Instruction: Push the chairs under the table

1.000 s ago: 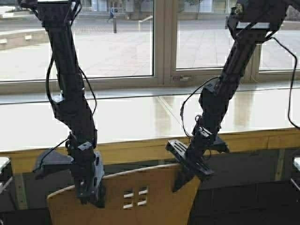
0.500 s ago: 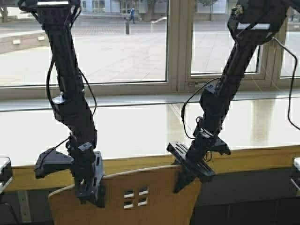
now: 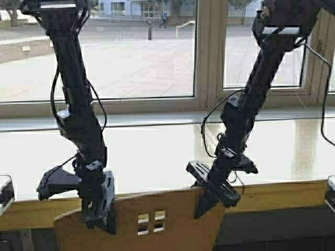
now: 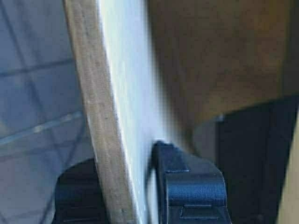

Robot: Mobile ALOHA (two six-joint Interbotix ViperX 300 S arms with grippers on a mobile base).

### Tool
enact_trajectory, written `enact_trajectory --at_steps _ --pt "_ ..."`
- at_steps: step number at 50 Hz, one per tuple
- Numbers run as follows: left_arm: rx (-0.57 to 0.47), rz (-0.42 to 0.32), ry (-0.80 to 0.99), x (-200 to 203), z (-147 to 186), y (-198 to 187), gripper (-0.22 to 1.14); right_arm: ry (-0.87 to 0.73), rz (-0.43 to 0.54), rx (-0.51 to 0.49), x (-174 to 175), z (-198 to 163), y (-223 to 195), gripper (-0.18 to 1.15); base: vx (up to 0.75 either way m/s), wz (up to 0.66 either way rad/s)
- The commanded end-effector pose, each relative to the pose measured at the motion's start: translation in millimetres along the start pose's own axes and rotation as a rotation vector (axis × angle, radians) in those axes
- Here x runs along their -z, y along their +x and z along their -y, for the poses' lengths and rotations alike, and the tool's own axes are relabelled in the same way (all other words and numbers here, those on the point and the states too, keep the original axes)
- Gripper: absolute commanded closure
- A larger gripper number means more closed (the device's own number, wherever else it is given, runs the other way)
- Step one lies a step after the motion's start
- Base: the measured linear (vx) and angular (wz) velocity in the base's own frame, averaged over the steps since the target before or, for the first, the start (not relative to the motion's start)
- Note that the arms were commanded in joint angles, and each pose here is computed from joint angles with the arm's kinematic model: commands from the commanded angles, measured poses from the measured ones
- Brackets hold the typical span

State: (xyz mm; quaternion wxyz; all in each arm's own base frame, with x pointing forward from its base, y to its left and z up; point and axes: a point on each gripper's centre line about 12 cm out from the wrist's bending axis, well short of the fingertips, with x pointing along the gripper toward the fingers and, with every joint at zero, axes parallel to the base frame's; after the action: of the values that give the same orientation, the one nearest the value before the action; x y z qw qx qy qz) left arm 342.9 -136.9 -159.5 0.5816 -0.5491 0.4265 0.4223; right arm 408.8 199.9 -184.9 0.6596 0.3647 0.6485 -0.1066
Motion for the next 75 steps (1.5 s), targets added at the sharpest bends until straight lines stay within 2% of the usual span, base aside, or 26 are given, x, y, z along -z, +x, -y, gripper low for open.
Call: enact_trajectory --at_steps 1,9,13,16,25,28,31,43,50,57,64,75 --pt "0.091 0.029 0.075 -29.3 40.6 -8.8 0.88 -0.198 0.013 0.059 2.8 16.0 3.5 0.92 0.07 0.04" --pt "0.087 0.016 0.074 -28.7 40.2 -16.1 0.87 -0.201 0.008 0.057 3.6 14.1 -0.3 0.91 0.03 0.02" --pt "0.082 0.009 0.078 -27.9 39.4 -16.5 0.83 -0.198 0.014 0.05 2.7 11.3 -2.3 0.84 0.0 0.0" --pt "0.078 -0.003 0.095 -26.2 39.7 -16.9 0.72 -0.187 0.012 0.044 2.2 9.5 -4.0 0.7 -0.01 0.0" --pt "0.042 -0.073 0.113 -17.9 38.3 -23.0 0.19 -0.127 -0.008 0.018 -3.4 4.6 -14.4 0.05 -0.01 0.0" --pt "0.028 -0.101 0.114 -14.7 38.0 -26.9 0.04 -0.113 -0.006 0.013 -4.4 4.1 -19.0 -0.08 -0.01 -0.01" --pt "0.027 -0.123 0.114 -11.7 40.8 -31.0 -0.05 -0.102 0.005 0.002 -6.2 0.8 -25.6 -0.08 -0.01 -0.01" --pt "0.087 -0.158 0.105 -8.0 61.0 -65.5 -0.05 -0.108 0.088 -0.059 -11.3 -24.9 -70.8 -0.07 0.0 0.0" --pt "0.165 -0.175 0.109 -7.5 78.7 -104.9 -0.05 -0.122 0.161 -0.129 -14.7 -49.2 -118.8 -0.07 0.0 0.0" --pt "0.239 -0.18 0.149 -14.8 85.1 -149.6 -0.05 -0.145 0.227 -0.167 -10.2 -56.6 -162.1 -0.07 0.0 0.0" --pt "0.319 -0.145 0.282 -39.8 78.5 -199.0 -0.05 -0.233 0.329 -0.188 -4.2 -53.8 -214.0 -0.07 -0.01 -0.01" --pt "0.475 -0.026 0.491 -97.7 47.7 -282.8 -0.05 -0.47 0.482 -0.254 16.5 -59.1 -306.3 -0.07 -0.03 -0.03"
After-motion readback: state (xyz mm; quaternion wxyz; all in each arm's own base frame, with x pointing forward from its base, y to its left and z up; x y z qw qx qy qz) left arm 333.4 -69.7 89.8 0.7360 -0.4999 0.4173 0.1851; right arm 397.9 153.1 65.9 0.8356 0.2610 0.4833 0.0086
